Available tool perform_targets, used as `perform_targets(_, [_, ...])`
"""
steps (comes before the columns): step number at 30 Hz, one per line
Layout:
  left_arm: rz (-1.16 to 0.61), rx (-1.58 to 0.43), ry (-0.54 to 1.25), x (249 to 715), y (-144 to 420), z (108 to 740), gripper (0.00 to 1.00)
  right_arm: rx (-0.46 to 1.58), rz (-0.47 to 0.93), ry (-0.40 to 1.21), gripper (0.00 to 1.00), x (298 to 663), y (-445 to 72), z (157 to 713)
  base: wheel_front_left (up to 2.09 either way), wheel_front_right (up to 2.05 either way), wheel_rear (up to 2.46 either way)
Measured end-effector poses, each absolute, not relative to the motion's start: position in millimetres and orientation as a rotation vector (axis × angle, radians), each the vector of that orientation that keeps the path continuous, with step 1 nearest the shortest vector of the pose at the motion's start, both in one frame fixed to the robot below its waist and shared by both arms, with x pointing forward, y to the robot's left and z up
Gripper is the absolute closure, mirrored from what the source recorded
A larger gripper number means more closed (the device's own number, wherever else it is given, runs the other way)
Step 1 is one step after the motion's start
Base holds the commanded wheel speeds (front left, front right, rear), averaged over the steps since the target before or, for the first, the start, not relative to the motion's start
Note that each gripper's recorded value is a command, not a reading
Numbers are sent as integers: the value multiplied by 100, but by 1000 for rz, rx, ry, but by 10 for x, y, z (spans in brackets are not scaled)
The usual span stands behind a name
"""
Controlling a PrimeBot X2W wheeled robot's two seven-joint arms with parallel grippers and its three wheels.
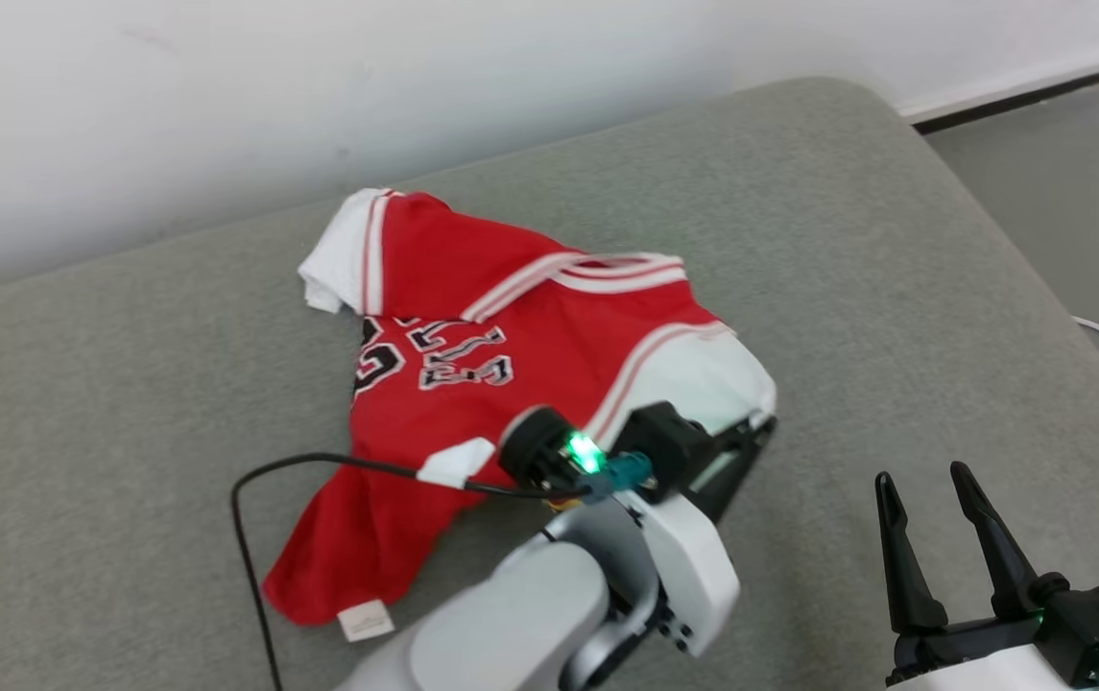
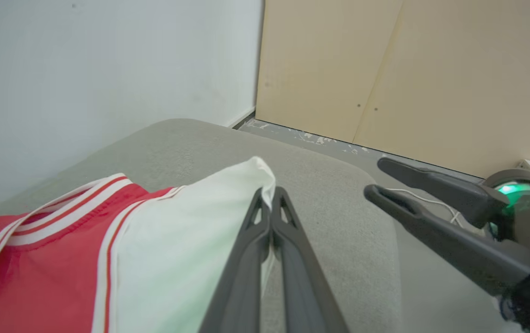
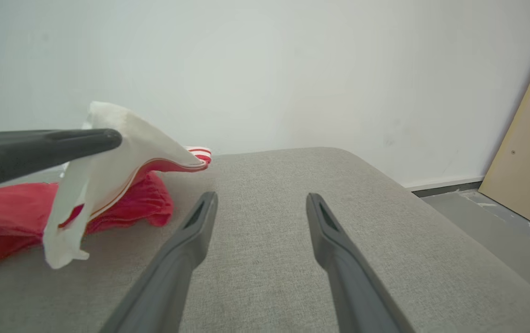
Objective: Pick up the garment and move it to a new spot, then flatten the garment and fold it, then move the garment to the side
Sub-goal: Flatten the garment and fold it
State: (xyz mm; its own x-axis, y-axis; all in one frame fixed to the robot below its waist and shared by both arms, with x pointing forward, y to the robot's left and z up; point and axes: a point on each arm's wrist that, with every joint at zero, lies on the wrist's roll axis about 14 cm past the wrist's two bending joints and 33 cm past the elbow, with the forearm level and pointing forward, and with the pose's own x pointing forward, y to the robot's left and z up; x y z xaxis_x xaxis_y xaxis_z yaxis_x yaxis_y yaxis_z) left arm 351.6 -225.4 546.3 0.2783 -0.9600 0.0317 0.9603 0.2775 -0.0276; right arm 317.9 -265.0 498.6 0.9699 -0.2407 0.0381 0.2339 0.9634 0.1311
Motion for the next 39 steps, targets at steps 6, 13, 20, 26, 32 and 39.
perform_targets(6, [-1435, -51, 58, 3015, -2496, 5385, 100, 137, -301, -54, 0, 3020, -2793, 4988, 0, 0, 0])
perform_targets(13, [-1527, -124, 143, 2698, -2619, 5244, 0, 151, -372, -15, 0, 2888, -2944, 4879, 0, 0, 0])
perform_targets(20, [-1403, -225, 114, 2977, -2523, 5418, 0, 136, -377, -9, 0, 2933, -2993, 4853, 0, 0, 0])
perform_targets(26, [-1129, -214, 4, 3678, -2060, 5580, 0, 111, -311, -33, 0, 3074, -2861, 4915, 0, 0, 0])
perform_targets(32, [-850, -113, -44, 4215, -1220, 5542, 0, 100, -223, -47, 0, 3194, -2629, 4945, 0, 0, 0])
perform_targets(39, [-604, -24, -76, 4392, -306, 5528, 0, 102, -124, -80, 0, 3282, -2369, 5035, 0, 0, 0])
